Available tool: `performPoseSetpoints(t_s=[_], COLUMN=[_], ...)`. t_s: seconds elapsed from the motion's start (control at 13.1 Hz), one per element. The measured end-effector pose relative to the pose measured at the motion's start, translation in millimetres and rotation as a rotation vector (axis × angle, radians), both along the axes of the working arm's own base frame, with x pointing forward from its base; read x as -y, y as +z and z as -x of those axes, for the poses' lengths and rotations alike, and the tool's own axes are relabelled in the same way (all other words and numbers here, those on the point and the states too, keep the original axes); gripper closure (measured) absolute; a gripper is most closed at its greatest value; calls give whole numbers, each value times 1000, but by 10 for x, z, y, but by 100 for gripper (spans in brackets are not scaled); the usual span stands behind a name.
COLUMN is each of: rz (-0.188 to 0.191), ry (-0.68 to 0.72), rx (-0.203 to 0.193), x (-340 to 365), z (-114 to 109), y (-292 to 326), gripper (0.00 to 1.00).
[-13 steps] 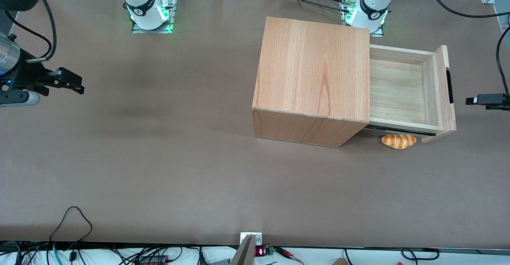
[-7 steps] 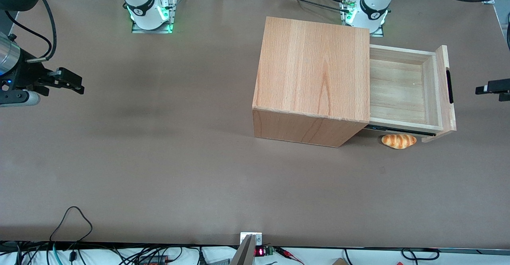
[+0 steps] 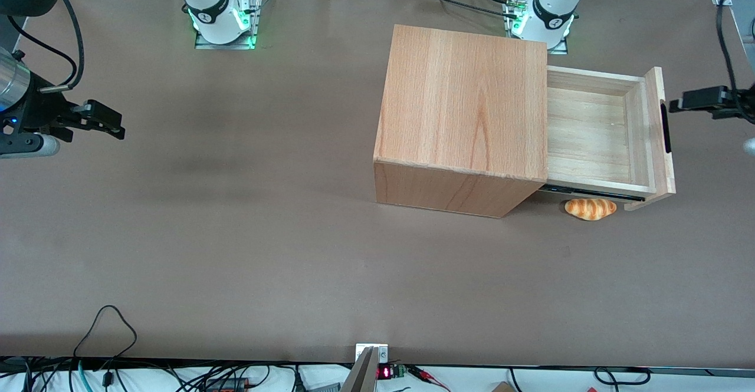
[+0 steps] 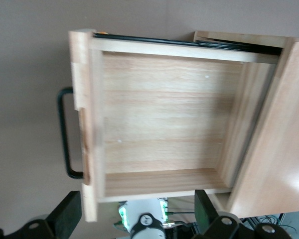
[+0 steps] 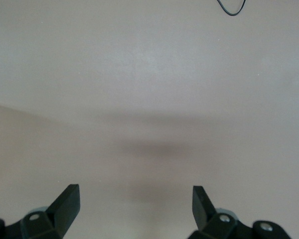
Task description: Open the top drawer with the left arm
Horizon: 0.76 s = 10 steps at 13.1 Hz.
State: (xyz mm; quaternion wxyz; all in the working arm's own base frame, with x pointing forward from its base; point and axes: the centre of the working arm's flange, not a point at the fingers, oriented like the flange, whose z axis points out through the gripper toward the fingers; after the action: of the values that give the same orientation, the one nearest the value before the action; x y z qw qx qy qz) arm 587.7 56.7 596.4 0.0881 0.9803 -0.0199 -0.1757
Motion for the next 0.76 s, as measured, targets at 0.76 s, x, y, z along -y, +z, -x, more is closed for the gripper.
performPoseSetpoints(t_s=[0.76], rz=[-40], ry=[15], rx=[-4], x=[621], z=[28], y=[134], gripper=[0])
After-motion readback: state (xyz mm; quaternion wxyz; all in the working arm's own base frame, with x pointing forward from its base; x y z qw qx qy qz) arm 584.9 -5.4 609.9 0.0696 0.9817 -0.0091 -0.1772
